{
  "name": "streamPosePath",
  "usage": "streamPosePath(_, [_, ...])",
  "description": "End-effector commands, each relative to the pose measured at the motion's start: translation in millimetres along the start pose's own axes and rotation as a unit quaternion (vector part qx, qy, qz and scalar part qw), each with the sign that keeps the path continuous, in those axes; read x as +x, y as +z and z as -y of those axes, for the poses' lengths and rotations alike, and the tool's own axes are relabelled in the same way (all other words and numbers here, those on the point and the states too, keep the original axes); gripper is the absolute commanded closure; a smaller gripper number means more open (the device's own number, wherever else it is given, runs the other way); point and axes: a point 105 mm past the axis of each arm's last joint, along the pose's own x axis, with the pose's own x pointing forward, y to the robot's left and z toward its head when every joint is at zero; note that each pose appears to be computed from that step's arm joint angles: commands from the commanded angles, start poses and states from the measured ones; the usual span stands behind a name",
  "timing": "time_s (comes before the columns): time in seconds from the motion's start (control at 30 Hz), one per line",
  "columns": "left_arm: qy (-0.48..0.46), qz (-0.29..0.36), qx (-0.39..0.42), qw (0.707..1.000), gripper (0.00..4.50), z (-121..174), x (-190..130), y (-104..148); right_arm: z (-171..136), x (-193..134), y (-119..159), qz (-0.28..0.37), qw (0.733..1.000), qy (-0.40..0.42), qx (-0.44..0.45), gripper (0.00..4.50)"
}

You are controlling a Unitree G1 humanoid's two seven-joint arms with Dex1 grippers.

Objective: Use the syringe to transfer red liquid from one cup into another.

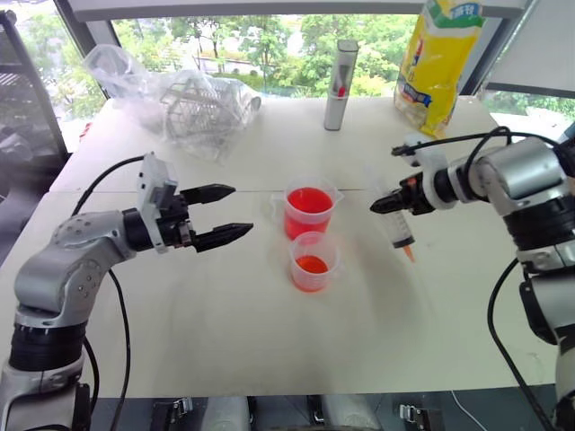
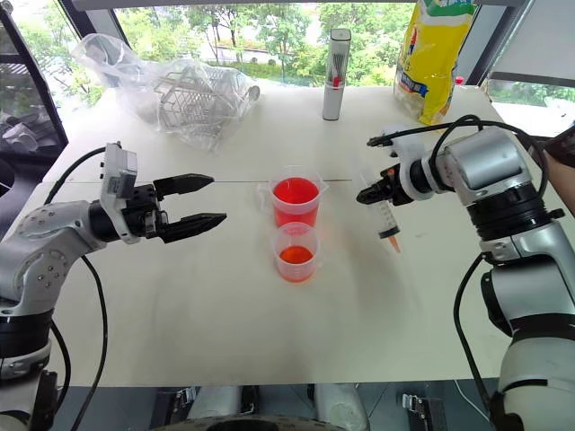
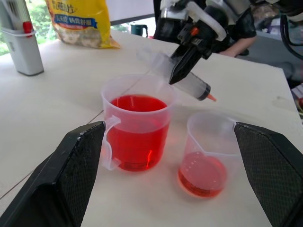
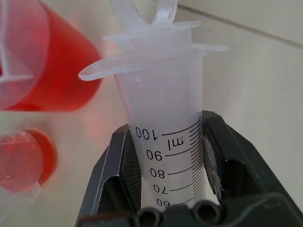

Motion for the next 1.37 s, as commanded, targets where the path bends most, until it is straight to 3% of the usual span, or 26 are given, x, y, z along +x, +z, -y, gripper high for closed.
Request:
streamPosePath(0.03, [-0.009, 0.003, 0.016, 1.0, 0.06, 7, -4, 12, 3, 1, -6, -0.024, 0.999, -0.015, 0.025, 3.11])
streamPosePath(0.3, [-0.028, -0.009, -0.001, 1.0, 0.06, 11, -5, 13, 1, 14, -24, -0.082, 0.994, -0.015, 0.069, 3.11])
streamPosePath(0.5, [-0.03, -0.016, 0.002, 0.999, 0.06, 11, -4, 12, 1, 24, -27, -0.087, 0.993, -0.018, 0.076, 3.11])
streamPosePath(0.53, [-0.03, -0.017, 0.002, 0.999, 0.0, 11, -4, 12, 1, 24, -26, -0.086, 0.993, -0.018, 0.076, 2.06])
streamPosePath(0.67, [-0.031, -0.022, 0.004, 0.999, 0.0, 12, -3, 10, 0, 23, -23, -0.076, 0.994, -0.017, 0.076, 0.17])
streamPosePath(0.7, [-0.031, -0.022, 0.004, 0.999, 0.0, 12, -3, 10, 0, 21, -22, -0.072, 0.994, -0.018, 0.074, 0.03])
streamPosePath(0.83, [-0.03, -0.022, 0.004, 0.999, 0.0, 13, -3, 10, 0, 2, -10, -0.038, 0.998, -0.027, 0.041, 0.03])
streamPosePath(1.0, [-0.025, -0.028, 0.012, 0.999, 0.0, 13, -7, 13, -13, -41, 5, 0.036, 0.997, -0.007, -0.071, 0.03])
streamPosePath(1.1, [-0.018, -0.035, 0.014, 0.999, 0.0, 11, -11, 14, -38, -75, 18, 0.104, 0.981, 0.045, -0.16, 0.03])
streamPosePath(1.23, [-0.012, -0.046, 0.019, 0.999, 0.0, 8, -15, 14, -58, -104, 7, 0.124, 0.955, 0.087, -0.256, 0.03])
streamPosePath(1.37, [-0.004, -0.045, 0.024, 0.999, 0.0, 5, -18, 16, -60, -109, -4, 0.124, 0.944, 0.092, -0.292, 0.03])
